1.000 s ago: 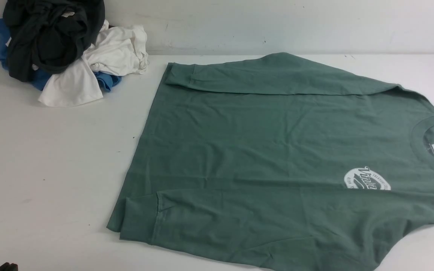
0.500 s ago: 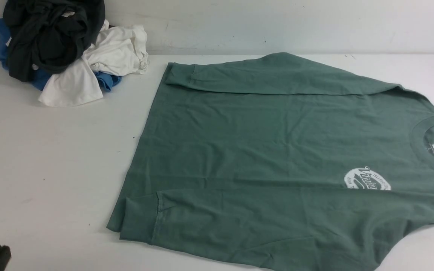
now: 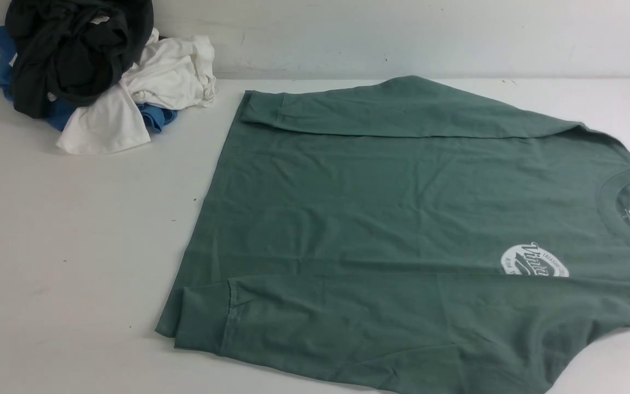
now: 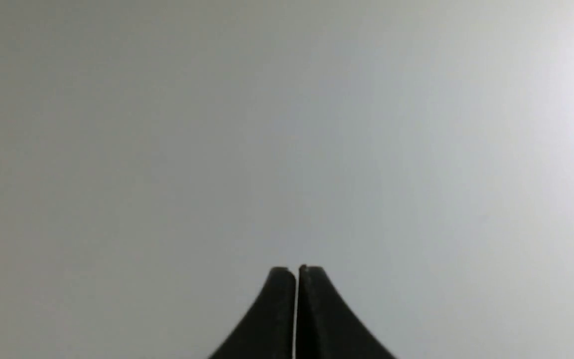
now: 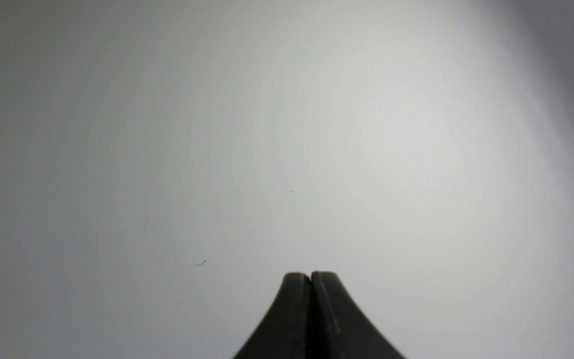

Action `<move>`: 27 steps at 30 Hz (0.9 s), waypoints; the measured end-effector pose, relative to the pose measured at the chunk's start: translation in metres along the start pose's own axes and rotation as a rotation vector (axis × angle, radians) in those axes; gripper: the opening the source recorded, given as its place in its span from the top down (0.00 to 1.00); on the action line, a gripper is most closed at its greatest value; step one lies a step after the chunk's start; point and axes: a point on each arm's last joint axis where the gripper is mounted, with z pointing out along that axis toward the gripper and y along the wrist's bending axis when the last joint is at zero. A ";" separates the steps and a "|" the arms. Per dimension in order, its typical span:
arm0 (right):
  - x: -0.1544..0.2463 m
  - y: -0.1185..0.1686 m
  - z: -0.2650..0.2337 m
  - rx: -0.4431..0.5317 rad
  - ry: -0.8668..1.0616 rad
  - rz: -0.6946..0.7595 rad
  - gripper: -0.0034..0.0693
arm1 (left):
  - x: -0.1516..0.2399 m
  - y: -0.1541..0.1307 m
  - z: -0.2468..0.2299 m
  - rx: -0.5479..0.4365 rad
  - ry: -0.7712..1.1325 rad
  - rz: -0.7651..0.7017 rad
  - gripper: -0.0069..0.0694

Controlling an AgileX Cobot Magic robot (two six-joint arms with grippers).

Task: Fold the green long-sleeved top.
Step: Use the left arm to clamp the cuff closest to it

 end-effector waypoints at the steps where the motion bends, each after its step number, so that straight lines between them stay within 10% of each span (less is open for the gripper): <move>1: -0.005 0.002 0.005 -0.011 0.007 -0.016 0.97 | -0.007 0.000 0.006 -0.006 -0.010 -0.007 0.92; 9: -0.026 0.024 0.085 -0.147 0.221 -0.297 0.97 | -0.044 -0.007 0.106 0.016 0.201 -0.013 0.92; 15: 0.011 0.021 0.117 -0.152 0.529 -0.303 0.97 | 0.000 -0.015 0.155 0.044 0.558 -0.049 0.92; 21: 0.068 0.018 0.124 -0.021 1.176 -0.355 0.97 | 0.074 -0.037 0.164 0.118 1.324 -0.023 0.92; 27: 0.122 0.050 0.133 -0.149 1.683 -0.466 0.97 | 0.126 -0.071 0.166 0.294 1.654 0.100 0.92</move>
